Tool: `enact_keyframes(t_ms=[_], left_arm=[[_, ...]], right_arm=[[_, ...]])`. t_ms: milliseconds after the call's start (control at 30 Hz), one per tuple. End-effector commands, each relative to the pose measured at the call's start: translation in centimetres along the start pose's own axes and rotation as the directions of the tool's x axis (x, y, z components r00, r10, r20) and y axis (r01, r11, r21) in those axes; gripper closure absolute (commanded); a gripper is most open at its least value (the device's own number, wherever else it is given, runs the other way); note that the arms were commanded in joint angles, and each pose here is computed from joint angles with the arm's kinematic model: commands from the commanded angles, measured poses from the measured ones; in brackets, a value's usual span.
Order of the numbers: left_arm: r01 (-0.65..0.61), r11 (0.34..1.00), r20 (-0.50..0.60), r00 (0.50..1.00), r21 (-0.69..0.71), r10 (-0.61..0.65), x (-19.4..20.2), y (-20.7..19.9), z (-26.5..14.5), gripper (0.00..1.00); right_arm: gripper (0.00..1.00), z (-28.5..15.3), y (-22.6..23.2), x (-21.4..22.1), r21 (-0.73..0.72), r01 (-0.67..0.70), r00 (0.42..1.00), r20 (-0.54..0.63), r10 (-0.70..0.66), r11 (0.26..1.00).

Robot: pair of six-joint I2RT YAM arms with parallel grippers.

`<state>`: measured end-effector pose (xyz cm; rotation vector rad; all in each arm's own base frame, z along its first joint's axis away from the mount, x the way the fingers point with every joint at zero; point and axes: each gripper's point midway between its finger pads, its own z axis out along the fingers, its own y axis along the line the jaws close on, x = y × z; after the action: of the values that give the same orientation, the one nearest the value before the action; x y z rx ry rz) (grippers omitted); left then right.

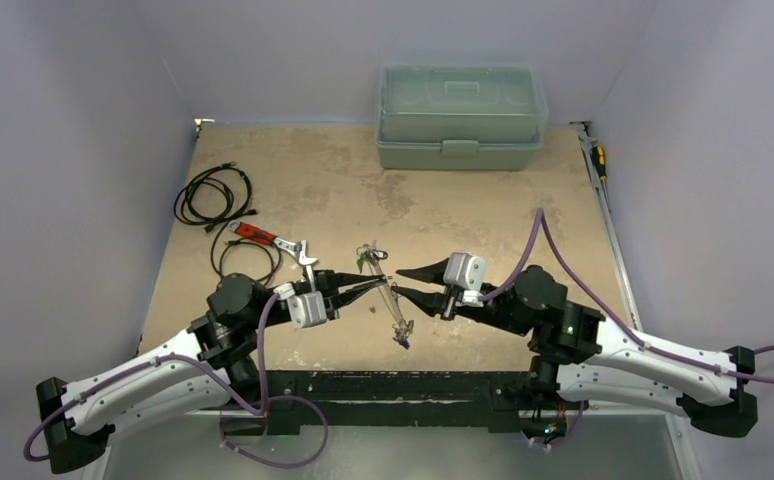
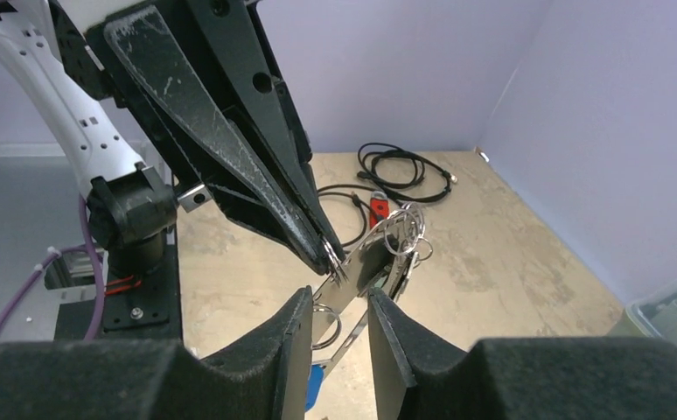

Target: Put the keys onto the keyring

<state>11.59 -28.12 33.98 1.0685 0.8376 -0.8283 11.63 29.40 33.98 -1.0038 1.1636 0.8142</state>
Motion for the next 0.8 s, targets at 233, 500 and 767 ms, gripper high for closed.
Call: enact_keyframes(t_ms=[233, 500, 767], left_arm=[[-0.016, 1.000, 0.105, 0.994, -0.004, 0.016, -2.75, 0.31, 0.03, 1.00], [-0.014, 1.000, 0.111, 0.994, 0.011, 0.013, -2.83, 0.00, 0.01, 1.00], [-0.012, 1.000, 0.121, 0.993, 0.022, 0.009, -3.01, -0.20, 0.01, 1.00]], right_arm=[[0.70, 0.79, 0.30, -2.18, -0.027, 0.024, 0.997, 0.075, -0.021, 0.999], [0.73, 1.00, 0.16, -1.97, -0.020, 0.034, 0.997, 0.069, -0.032, 0.999], [0.78, 1.06, 0.20, -1.85, -0.023, 0.037, 0.997, 0.064, -0.035, 0.999]])
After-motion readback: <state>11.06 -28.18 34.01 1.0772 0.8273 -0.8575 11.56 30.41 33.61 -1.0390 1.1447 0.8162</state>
